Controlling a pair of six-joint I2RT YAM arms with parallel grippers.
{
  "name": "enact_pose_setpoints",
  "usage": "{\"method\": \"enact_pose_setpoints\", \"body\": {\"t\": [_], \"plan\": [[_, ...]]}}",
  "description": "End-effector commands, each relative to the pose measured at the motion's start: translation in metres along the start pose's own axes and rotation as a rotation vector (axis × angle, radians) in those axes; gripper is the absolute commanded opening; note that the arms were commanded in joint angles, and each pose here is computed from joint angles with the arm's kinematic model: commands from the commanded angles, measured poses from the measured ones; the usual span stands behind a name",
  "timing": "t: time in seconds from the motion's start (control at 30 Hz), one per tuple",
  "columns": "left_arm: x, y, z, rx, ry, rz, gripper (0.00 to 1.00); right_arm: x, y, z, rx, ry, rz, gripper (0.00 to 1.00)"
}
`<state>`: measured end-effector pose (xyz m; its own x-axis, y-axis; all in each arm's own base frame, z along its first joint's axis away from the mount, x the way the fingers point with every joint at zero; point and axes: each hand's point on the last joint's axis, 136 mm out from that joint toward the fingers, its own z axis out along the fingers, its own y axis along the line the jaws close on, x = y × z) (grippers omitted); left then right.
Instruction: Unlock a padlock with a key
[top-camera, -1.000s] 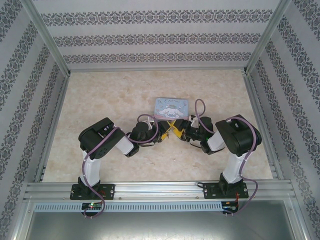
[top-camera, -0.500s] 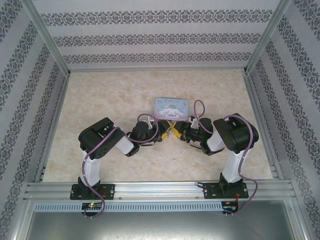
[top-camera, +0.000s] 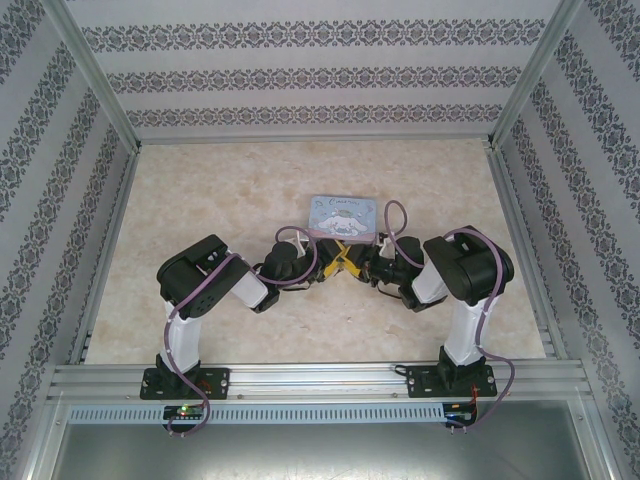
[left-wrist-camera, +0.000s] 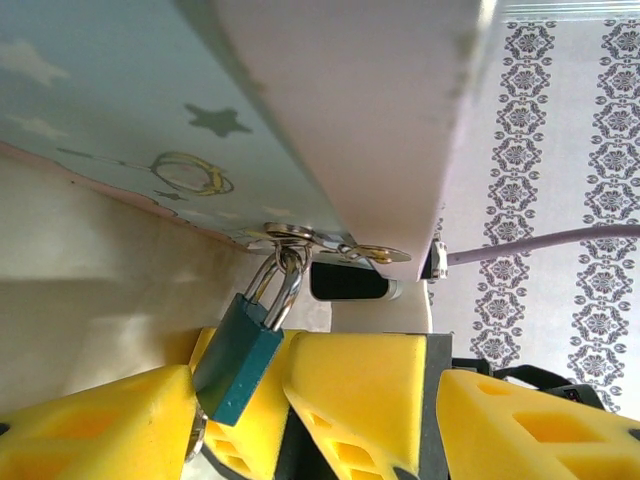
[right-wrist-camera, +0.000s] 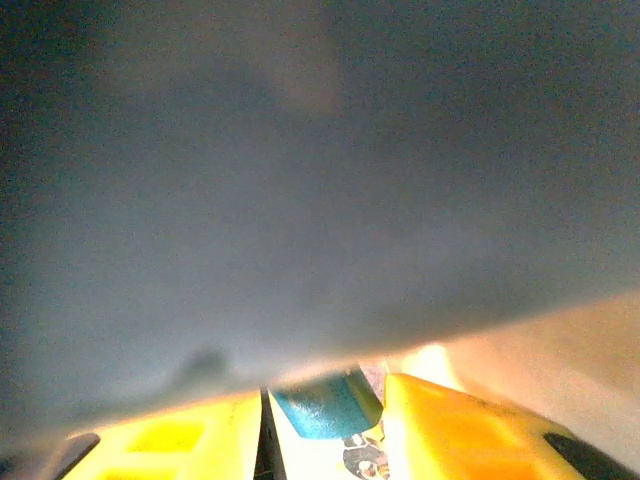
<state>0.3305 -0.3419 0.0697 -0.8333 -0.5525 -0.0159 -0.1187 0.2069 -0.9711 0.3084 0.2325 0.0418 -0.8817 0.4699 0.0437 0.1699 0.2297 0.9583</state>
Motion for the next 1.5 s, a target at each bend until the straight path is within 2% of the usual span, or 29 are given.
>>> {"method": "enact_pose_setpoints", "body": {"t": [0.0,0.23,0.43,0.6,1.0,1.1,1.23,1.27,1.47], "plan": [[0.001,-0.020,0.000,0.063,-0.002,0.041,0.65,0.013,-0.008,0.010,0.028,0.059,0.021,0.37],[0.001,-0.021,0.001,0.063,0.000,0.042,0.65,0.006,-0.002,0.015,0.013,0.057,-0.026,0.36],[0.002,-0.016,-0.002,0.052,-0.003,0.039,0.65,0.002,-0.002,0.016,0.007,0.051,-0.028,0.28],[0.002,-0.011,-0.007,0.037,-0.006,0.041,0.65,0.002,0.001,0.017,0.000,0.061,-0.035,0.25],[0.001,0.004,-0.021,-0.039,-0.006,0.060,0.65,0.003,0.003,0.018,-0.007,0.074,-0.036,0.05],[0.003,0.007,-0.024,-0.071,0.009,0.096,0.61,0.003,0.004,0.018,-0.008,0.076,-0.031,0.01],[0.005,0.008,-0.025,-0.116,0.028,0.167,0.38,0.004,0.005,0.018,-0.011,0.080,-0.024,0.00],[0.005,0.008,-0.025,-0.126,0.031,0.180,0.36,0.004,0.005,0.018,-0.012,0.081,-0.023,0.00],[0.004,0.009,-0.019,-0.141,0.043,0.204,0.36,0.004,0.009,0.017,-0.021,0.082,-0.020,0.00]]}}
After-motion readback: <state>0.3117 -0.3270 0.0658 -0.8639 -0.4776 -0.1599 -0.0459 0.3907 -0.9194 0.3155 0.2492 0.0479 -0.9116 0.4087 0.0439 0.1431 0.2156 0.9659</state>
